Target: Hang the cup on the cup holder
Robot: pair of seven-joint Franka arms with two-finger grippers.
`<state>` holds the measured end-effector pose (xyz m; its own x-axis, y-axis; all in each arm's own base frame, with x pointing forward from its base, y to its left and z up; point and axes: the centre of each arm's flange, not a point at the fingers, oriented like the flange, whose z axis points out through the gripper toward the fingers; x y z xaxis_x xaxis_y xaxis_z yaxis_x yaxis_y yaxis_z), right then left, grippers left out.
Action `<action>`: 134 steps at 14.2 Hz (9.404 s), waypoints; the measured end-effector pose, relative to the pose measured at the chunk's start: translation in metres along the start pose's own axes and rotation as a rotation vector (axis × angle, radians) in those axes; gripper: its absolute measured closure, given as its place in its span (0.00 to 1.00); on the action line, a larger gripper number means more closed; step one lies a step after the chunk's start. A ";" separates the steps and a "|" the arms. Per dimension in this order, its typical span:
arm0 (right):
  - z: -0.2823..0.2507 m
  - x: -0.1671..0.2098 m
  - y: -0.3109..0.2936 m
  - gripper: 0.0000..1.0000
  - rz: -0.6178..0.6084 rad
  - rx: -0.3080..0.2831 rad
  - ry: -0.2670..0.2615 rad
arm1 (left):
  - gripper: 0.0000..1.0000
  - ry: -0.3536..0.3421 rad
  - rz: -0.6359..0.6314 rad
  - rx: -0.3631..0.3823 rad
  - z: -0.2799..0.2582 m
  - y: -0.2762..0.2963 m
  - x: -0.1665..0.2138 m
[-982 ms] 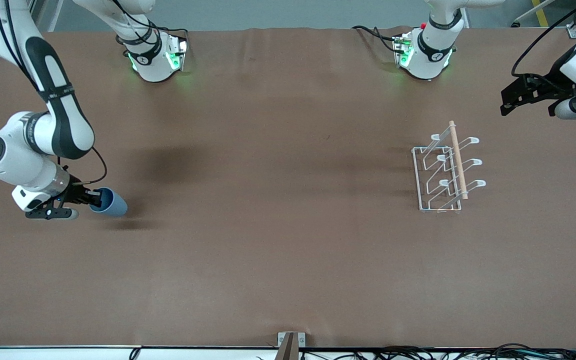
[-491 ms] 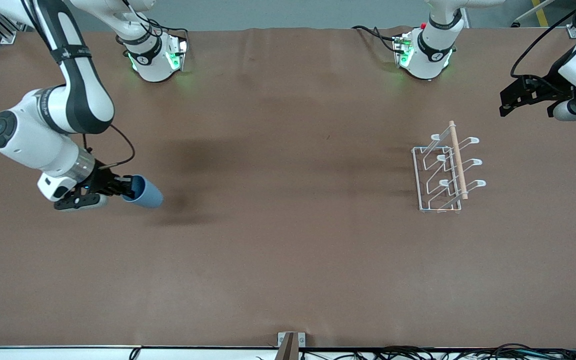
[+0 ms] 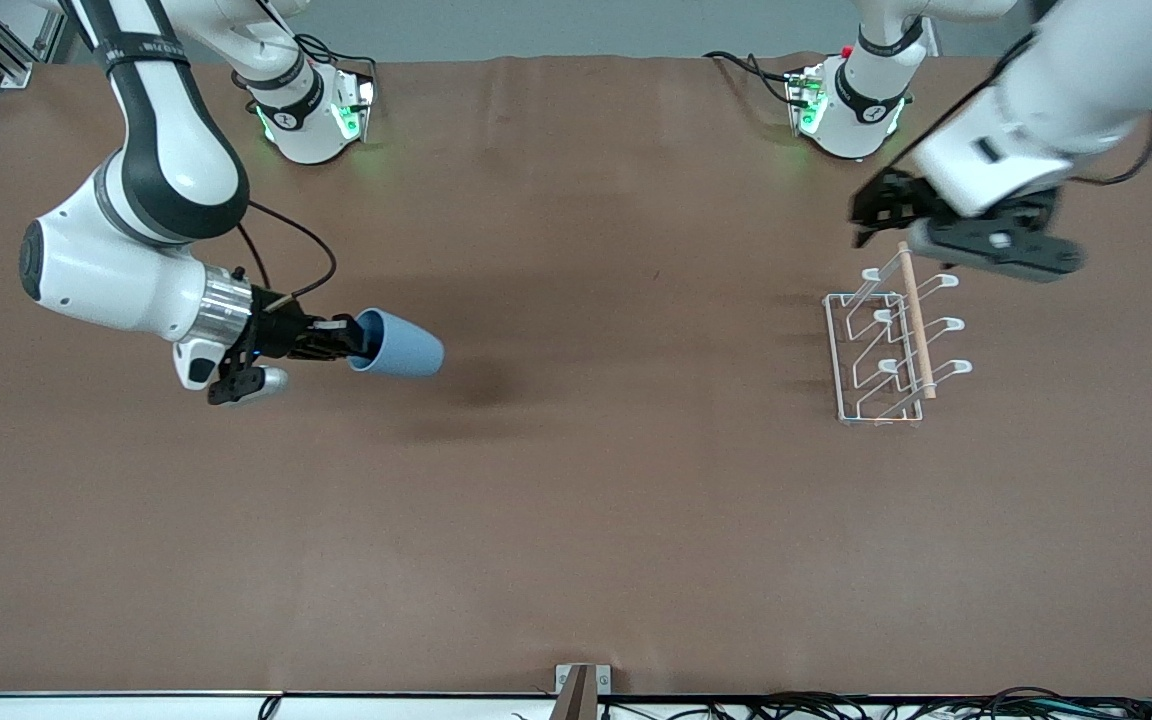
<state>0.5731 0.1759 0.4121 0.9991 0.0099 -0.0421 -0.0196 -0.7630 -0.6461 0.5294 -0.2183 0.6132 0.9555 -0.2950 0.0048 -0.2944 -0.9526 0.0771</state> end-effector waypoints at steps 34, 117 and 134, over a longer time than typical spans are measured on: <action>0.074 -0.008 -0.096 0.95 0.087 0.535 -0.349 | 0.19 0.204 0.756 -0.149 0.103 0.291 0.043; -0.349 -0.054 0.030 0.00 0.033 -0.702 0.074 | 0.00 -0.423 0.145 0.589 0.144 -0.034 0.073; -0.346 -0.051 0.032 0.00 0.033 -0.702 0.070 | 0.00 -0.011 -0.395 0.230 -0.050 -0.091 0.011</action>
<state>0.5347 -0.0729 0.6571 0.9989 -0.0444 0.0114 -0.0444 -0.9990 0.0000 0.5672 -0.1314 0.6563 0.9954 0.0950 0.0085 0.0952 -0.9838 -0.1521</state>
